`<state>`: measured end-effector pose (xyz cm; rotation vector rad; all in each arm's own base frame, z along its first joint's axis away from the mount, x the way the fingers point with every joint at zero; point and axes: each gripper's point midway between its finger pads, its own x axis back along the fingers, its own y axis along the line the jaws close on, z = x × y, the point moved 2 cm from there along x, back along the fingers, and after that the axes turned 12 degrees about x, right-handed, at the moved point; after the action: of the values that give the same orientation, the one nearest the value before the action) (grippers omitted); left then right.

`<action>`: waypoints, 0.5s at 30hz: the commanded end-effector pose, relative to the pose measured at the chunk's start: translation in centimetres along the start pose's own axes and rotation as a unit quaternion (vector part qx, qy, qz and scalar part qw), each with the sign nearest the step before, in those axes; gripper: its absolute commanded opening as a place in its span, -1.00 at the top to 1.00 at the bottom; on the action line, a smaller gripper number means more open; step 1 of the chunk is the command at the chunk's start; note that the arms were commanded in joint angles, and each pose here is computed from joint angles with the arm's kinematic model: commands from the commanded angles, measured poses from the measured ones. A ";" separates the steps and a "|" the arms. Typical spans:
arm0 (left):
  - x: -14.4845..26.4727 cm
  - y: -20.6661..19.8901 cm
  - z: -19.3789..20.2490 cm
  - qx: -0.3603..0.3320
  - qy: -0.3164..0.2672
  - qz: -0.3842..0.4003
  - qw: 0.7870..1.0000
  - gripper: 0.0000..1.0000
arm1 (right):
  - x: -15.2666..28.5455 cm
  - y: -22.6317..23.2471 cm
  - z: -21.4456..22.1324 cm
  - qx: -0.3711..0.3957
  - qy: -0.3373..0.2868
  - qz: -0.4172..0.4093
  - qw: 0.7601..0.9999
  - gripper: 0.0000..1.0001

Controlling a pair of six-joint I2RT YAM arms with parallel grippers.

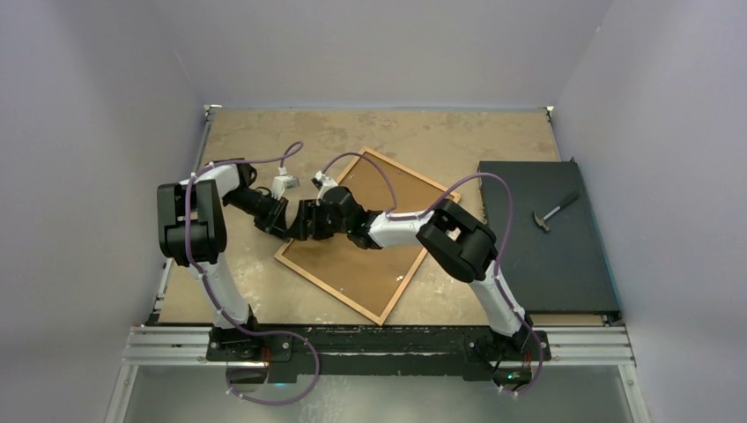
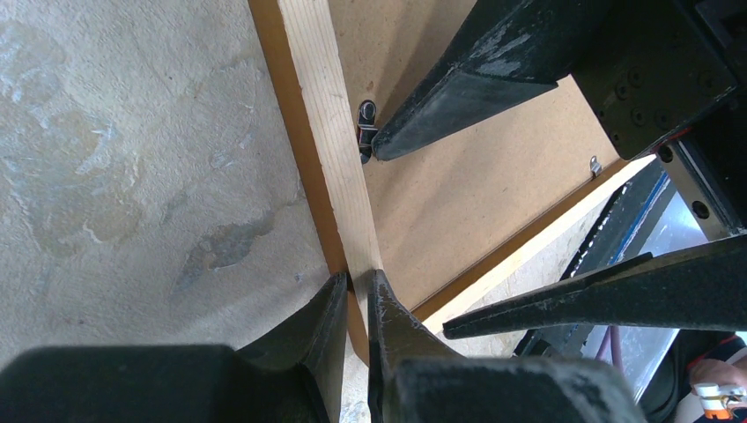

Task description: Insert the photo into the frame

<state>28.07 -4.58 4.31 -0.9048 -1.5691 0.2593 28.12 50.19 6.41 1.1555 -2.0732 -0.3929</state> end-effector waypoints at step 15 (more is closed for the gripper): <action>-0.5 0.5 0.2 -0.045 0.012 -0.017 0.999 0.92 | 0.1 -2.5 -0.7 0.014 -0.075 0.043 0.996 -0.40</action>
<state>28.06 -4.56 4.33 -0.9124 -1.5716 0.2506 28.29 50.14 6.18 1.1586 -2.1409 -0.4508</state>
